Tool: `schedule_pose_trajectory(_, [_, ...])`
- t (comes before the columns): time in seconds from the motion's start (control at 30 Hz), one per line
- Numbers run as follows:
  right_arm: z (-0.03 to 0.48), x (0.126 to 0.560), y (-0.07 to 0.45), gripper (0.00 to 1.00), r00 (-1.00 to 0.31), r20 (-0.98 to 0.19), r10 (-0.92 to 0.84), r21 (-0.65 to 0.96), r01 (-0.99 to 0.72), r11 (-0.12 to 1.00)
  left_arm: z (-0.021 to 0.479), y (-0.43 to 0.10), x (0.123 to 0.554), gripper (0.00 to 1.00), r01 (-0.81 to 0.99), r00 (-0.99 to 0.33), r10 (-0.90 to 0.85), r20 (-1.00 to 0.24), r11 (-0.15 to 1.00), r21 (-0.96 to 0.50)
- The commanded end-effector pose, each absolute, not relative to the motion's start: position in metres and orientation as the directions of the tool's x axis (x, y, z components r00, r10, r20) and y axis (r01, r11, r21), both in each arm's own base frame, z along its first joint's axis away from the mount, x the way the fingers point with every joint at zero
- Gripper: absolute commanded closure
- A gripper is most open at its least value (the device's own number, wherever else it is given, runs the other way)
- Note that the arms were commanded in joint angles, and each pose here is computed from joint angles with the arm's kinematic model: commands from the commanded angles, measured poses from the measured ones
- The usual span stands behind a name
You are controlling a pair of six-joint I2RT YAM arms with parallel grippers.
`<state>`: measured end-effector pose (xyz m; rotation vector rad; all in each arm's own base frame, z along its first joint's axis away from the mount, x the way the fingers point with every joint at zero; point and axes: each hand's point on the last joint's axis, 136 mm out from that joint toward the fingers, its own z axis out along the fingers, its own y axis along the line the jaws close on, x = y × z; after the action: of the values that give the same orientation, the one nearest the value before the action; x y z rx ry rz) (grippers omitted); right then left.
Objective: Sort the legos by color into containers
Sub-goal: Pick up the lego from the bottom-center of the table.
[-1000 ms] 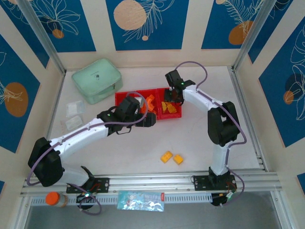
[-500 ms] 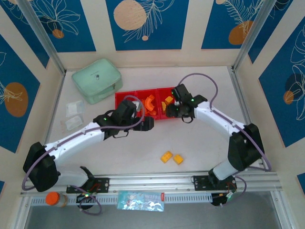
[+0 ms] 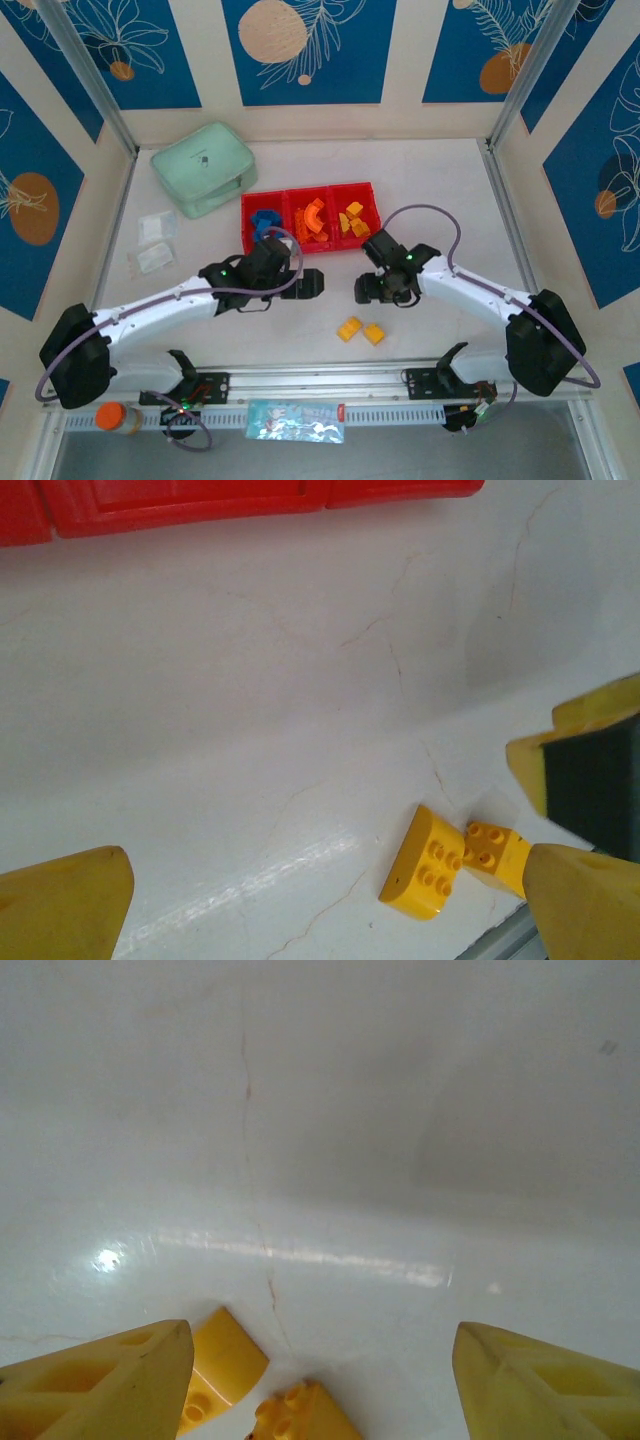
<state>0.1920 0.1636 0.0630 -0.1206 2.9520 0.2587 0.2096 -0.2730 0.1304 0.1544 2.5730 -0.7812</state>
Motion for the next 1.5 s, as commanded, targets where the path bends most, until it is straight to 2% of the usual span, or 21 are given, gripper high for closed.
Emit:
schedule_pose_trajectory(0.0, [0.055, 0.176, 0.173, 0.29, -0.990, -0.130, -0.045, 0.222, -0.074, 0.972, 0.133, -0.269, 0.211, 0.01, 0.196, -0.887, -0.073, -0.457, 0.834, -0.515])
schedule_pose_trajectory(0.4, [0.032, 0.121, 0.176, 0.29, -0.996, -0.036, -0.082, 0.221, -0.088, 0.971, 0.127, -0.260, 0.209, 0.01, 0.181, -0.889, -0.068, -0.452, 0.856, -0.484])
schedule_pose_trajectory(0.67, [0.027, 0.103, 0.173, 0.39, -0.994, -0.025, -0.109, 0.163, -0.112, 0.980, 0.128, -0.259, 0.209, 0.01, 0.180, -0.887, -0.070, -0.457, 0.857, -0.482])
schedule_pose_trajectory(0.93, [0.023, 0.107, 0.169, 0.54, -0.991, -0.034, -0.133, 0.061, -0.134, 0.989, 0.131, -0.257, 0.209, 0.01, 0.183, -0.883, -0.070, -0.464, 0.860, -0.477])
schedule_pose_trajectory(1.17, [0.030, 0.114, 0.173, 0.68, -0.989, -0.059, -0.134, 0.073, -0.138, 0.988, 0.133, -0.258, 0.211, 0.01, 0.187, -0.880, -0.070, -0.471, 0.860, -0.476])
schedule_pose_trajectory(1.3, [0.049, 0.129, 0.172, 0.69, -0.984, -0.108, -0.139, 0.074, -0.147, 0.986, 0.138, -0.259, 0.214, 0.01, 0.200, -0.872, -0.061, -0.486, 0.861, -0.467])
schedule_pose_trajectory(1.47, [0.080, 0.173, 0.174, 0.69, -0.976, -0.197, -0.089, 0.138, -0.117, 0.983, 0.152, -0.261, 0.224, 0.01, 0.228, -0.848, -0.048, -0.527, 0.866, -0.446])
